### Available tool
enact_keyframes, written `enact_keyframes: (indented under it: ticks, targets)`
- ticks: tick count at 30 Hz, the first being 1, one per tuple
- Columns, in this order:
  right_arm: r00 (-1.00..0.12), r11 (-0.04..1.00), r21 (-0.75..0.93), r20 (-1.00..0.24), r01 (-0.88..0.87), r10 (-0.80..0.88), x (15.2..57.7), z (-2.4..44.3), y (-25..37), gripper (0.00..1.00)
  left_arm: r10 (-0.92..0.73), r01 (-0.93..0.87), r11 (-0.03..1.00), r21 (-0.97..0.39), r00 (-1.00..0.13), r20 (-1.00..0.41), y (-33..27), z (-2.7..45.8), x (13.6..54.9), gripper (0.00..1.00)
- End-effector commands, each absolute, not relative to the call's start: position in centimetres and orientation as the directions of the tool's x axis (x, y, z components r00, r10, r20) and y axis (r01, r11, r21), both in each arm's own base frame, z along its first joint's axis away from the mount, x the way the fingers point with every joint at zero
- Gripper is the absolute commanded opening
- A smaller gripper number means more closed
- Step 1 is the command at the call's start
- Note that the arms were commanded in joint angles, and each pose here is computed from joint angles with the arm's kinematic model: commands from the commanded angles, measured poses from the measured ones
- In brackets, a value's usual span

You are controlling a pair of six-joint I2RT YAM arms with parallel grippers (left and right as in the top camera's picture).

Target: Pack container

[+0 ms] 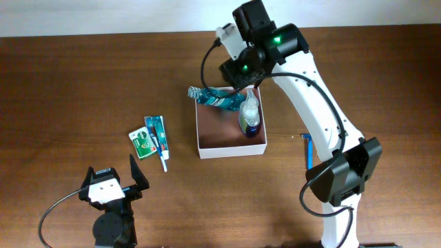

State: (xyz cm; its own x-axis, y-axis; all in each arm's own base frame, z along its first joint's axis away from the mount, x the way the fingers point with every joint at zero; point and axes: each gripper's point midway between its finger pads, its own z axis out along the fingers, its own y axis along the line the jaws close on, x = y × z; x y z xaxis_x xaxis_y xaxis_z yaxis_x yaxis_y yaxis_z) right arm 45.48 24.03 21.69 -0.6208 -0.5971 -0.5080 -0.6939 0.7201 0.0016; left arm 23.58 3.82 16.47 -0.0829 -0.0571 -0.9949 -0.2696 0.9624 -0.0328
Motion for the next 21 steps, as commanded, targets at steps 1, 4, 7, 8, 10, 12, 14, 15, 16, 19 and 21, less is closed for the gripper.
enact_keyframes:
  ticks: [1, 4, 7, 8, 10, 12, 14, 15, 16, 19, 21]
  targets:
    - [-0.440, 0.531, 0.024, -0.592, -0.847, -0.675, 43.7, 23.6, 27.6, 0.57, -0.039, -0.269, 0.963, -0.014, -0.091, -0.995, 3.9, 16.1, 23.6, 0.99]
    - [-0.340, 0.442, -0.034, -0.587, -0.896, -0.734, 43.4, 23.2, 28.4, 0.45, -0.039, -0.269, 0.963, -0.013, -0.091, -0.995, 3.9, 16.1, 23.6, 0.99]
    - [-0.250, 0.371, -0.086, -0.597, -0.925, -0.763, 43.2, 23.2, 29.8, 0.41, -0.039, -0.269, 0.963, -0.013, -0.091, -0.995, 3.9, 16.1, 23.6, 0.99]
    - [-0.241, 0.367, -0.093, -0.603, -0.926, -0.761, 43.3, 23.3, 30.1, 0.41, -0.039, -0.269, 0.963, -0.013, -0.091, -0.995, 3.9, 16.1, 23.6, 0.99]
    - [-0.223, 0.360, -0.106, -0.615, -0.927, -0.756, 43.6, 23.3, 30.8, 0.45, -0.039, -0.269, 0.963, -0.013, -0.091, -0.995, 3.9, 16.1, 23.6, 0.99]
    - [-0.208, 0.355, -0.119, -0.626, -0.927, -0.752, 44.1, 23.0, 31.5, 0.53, -0.039, -0.269, 0.963, -0.013, -0.091, -0.995, 3.9, 16.1, 23.6, 0.99]
    - [-0.199, 0.351, -0.124, -0.631, -0.928, -0.749, 44.6, 22.4, 32.1, 0.58, -0.039, -0.269, 0.963, -0.013, -0.091, -0.995, 3.9, 16.1, 23.6, 1.00]
    - [-0.195, 0.348, -0.126, -0.632, -0.929, -0.750, 44.7, 22.2, 32.3, 0.59, -0.039, -0.269, 0.963, -0.013, -0.091, -0.995, 3.9, 16.1, 23.6, 0.99]
    - [-0.195, 0.345, -0.124, -0.631, -0.930, -0.751, 44.9, 21.7, 32.6, 0.59, -0.039, -0.269, 0.963, -0.014, -0.091, -0.995, 3.9, 16.1, 23.6, 1.00]
    - [-0.198, 0.337, -0.113, -0.622, -0.935, -0.758, 45.1, 20.2, 33.3, 0.59, -0.039, -0.269, 0.963, -0.013, -0.091, -0.995, 3.9, 16.1, 23.6, 0.99]
    - [-0.203, 0.330, -0.101, -0.611, -0.939, -0.765, 45.1, 19.0, 33.7, 0.60, -0.039, -0.269, 0.963, -0.014, -0.091, -0.995, 3.9, 16.1, 23.6, 0.99]
